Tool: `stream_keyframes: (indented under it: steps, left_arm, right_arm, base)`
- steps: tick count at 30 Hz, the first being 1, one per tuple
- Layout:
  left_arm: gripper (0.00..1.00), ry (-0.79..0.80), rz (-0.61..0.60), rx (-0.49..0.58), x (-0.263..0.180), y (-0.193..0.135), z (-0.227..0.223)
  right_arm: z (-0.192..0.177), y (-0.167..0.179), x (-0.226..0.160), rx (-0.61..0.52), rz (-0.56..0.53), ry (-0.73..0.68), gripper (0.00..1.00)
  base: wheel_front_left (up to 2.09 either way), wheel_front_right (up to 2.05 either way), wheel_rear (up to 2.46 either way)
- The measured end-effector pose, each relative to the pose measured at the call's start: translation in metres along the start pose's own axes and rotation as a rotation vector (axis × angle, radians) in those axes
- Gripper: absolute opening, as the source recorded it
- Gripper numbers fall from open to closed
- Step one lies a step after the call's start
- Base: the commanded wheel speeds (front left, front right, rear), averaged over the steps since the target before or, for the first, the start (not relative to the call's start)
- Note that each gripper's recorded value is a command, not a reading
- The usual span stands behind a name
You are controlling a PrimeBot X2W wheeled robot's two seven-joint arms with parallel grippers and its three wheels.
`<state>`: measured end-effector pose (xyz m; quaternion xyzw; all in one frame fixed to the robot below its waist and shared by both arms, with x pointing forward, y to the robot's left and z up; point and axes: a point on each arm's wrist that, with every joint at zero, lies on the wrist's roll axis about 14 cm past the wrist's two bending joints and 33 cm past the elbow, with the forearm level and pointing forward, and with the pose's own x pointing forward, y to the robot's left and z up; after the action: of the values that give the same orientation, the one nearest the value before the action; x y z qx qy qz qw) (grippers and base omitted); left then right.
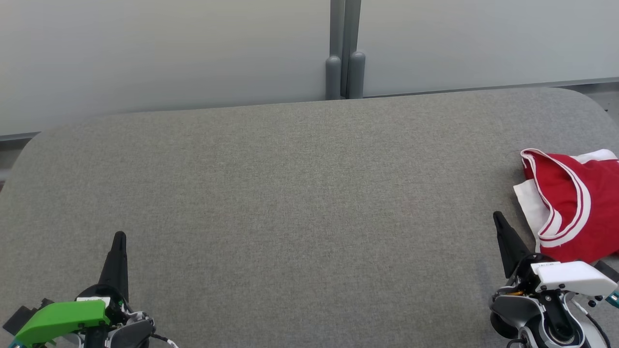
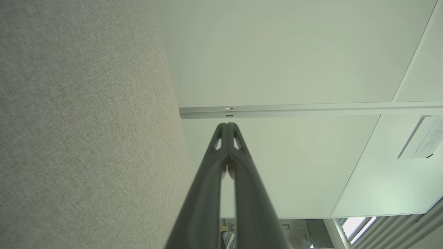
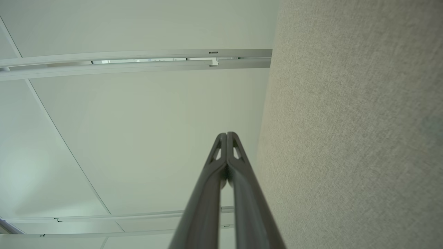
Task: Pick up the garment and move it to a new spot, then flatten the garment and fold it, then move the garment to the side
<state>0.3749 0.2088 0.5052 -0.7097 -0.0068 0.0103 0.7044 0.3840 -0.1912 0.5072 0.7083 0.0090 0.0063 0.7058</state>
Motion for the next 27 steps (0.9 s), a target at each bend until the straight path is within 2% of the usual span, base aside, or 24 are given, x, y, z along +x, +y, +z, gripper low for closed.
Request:
stream_keyframes:
  steps: [27]
  left_arm:
    - [0.0,0.0,0.0,0.0,0.0,0.0,0.0001]
  right_arm:
    - [0.0,0.0,0.0,0.0,0.0,0.0,0.0]
  base:
    - [0.0,0.0,0.0]
